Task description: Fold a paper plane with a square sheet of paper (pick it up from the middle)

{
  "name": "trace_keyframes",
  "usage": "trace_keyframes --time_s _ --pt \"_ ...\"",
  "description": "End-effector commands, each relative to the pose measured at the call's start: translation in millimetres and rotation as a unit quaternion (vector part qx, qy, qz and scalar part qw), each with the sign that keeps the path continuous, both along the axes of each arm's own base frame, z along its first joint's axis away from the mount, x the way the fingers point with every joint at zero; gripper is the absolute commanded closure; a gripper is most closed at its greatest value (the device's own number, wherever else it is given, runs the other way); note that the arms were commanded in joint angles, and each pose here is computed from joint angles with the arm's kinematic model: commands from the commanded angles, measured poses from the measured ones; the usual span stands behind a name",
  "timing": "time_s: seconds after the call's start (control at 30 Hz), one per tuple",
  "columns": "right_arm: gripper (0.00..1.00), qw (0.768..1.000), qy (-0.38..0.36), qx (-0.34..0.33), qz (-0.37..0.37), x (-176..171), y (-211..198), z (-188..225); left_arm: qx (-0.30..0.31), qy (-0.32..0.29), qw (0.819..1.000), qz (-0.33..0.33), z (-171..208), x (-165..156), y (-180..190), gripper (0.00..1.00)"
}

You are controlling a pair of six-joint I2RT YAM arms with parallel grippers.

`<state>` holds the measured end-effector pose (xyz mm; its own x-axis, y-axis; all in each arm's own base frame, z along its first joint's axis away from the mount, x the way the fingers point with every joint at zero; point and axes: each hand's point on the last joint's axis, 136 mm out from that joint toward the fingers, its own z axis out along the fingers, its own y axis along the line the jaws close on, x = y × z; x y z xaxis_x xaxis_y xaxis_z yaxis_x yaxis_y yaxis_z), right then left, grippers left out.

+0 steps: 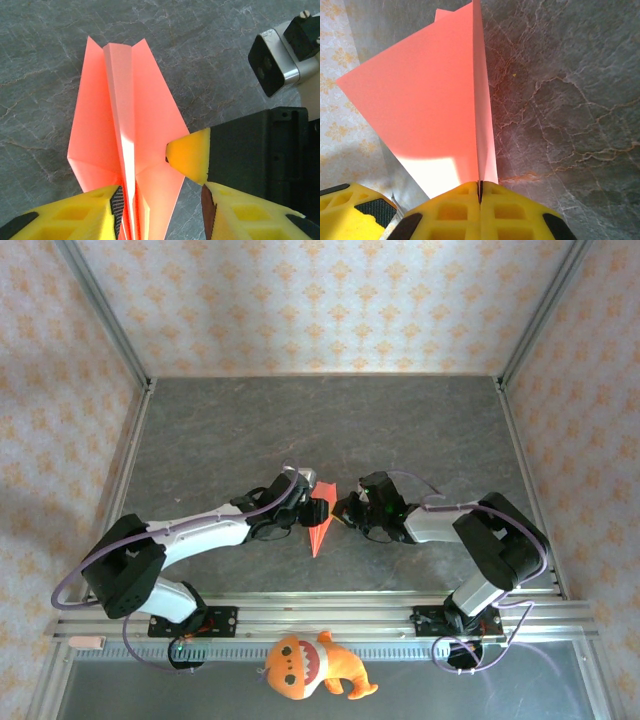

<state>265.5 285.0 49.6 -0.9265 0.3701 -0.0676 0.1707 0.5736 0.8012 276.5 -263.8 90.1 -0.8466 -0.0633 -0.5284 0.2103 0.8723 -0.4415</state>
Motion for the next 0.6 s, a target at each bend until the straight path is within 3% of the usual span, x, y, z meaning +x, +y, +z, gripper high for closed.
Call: trace_keyframes --time_s 0.0,0.57 --pt "0.96 1.000 -0.013 0.012 -0.002 7.0 6.4 9.1 0.011 0.025 1.000 -0.004 -12.8 -9.7 1.8 0.52" --pt "0.96 1.000 -0.013 0.013 -0.002 7.5 7.1 9.0 0.045 0.064 0.997 -0.017 -45.3 -18.3 0.4 0.51"
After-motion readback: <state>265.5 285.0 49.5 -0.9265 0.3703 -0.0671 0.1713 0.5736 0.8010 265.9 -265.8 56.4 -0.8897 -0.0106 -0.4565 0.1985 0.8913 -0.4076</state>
